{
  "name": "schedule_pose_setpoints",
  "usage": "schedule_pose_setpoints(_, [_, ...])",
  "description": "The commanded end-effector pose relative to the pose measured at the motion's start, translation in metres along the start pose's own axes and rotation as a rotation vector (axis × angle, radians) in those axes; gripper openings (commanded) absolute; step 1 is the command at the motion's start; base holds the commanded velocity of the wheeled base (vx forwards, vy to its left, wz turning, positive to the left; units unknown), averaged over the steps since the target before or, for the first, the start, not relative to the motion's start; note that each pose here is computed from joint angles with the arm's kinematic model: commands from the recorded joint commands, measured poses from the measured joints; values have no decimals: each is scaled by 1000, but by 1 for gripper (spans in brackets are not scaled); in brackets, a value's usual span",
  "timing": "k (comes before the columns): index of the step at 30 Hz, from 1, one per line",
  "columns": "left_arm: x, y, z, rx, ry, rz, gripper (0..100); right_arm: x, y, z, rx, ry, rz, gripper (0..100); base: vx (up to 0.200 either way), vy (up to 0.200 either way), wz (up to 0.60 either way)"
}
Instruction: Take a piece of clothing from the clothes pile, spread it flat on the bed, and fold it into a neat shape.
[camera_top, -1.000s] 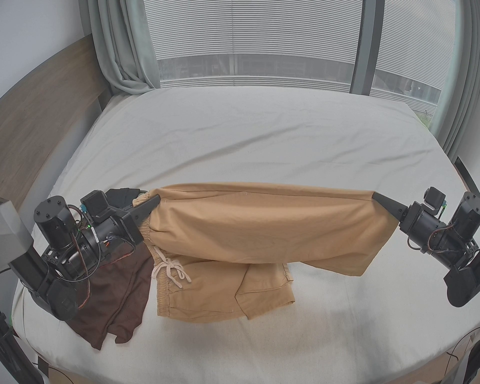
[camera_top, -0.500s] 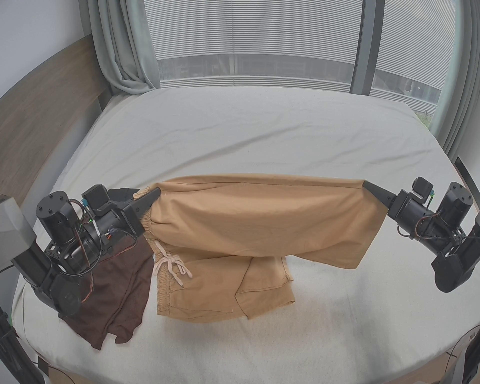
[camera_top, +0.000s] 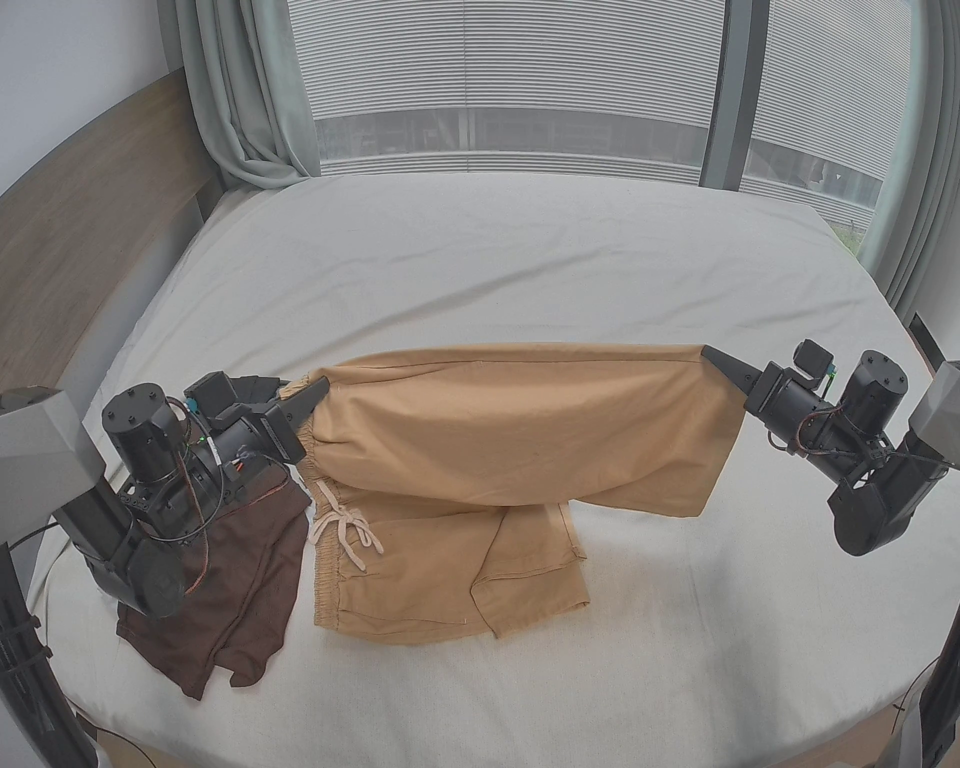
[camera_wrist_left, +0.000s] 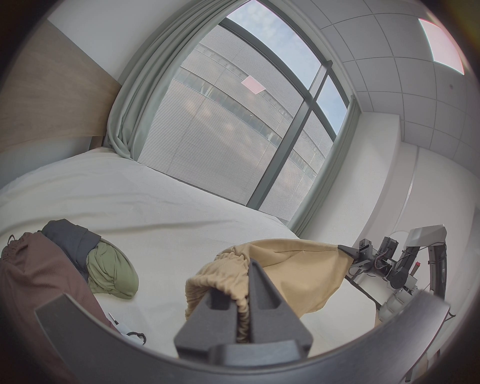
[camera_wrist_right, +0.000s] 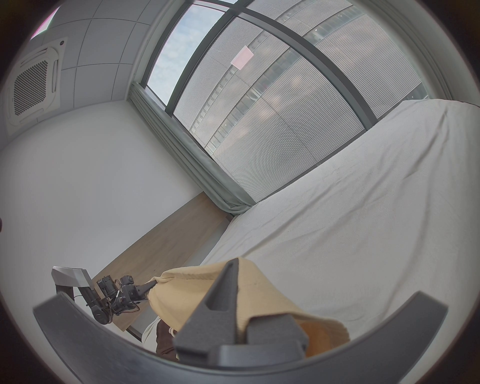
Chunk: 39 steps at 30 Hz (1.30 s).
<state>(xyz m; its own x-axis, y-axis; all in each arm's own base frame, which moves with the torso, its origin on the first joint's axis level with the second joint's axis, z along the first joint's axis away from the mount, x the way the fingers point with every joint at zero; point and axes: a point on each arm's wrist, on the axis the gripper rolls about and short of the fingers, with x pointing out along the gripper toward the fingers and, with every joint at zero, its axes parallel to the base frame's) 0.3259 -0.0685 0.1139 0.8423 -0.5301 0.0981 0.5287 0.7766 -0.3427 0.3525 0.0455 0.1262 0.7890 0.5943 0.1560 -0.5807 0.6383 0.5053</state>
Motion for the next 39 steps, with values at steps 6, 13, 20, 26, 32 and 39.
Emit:
schedule_pose_setpoints(6, [20, 18, -20, -27, 13, 44, 0, 17, -25, -15, 11, 15, -12, 0, 0, 0, 0])
schedule_pose_setpoints(13, [36, 27, -27, -47, -11, 62, 0, 32, -43, -24, 5, 11, -11, 0, 0, 0, 0])
schedule_pose_setpoints(20, [46, 39, -29, -38, -34, 72, 0, 46, -57, -31, -2, 2, -3, 0, 0, 0, 0])
schedule_pose_setpoints(26, [56, 49, -31, -32, -55, 73, 0, 56, -66, -33, -13, -13, 8, 0, 0, 0, 0])
schedule_pose_setpoints(32, [62, 52, -38, -32, -51, 71, 0, 61, -73, -35, -9, -10, 0, 0, 0, 0, 0])
schedule_pose_setpoints(39, [64, 55, -41, -31, -49, 75, 0, 63, -81, -38, -12, -13, -5, 0, 0, 0, 0])
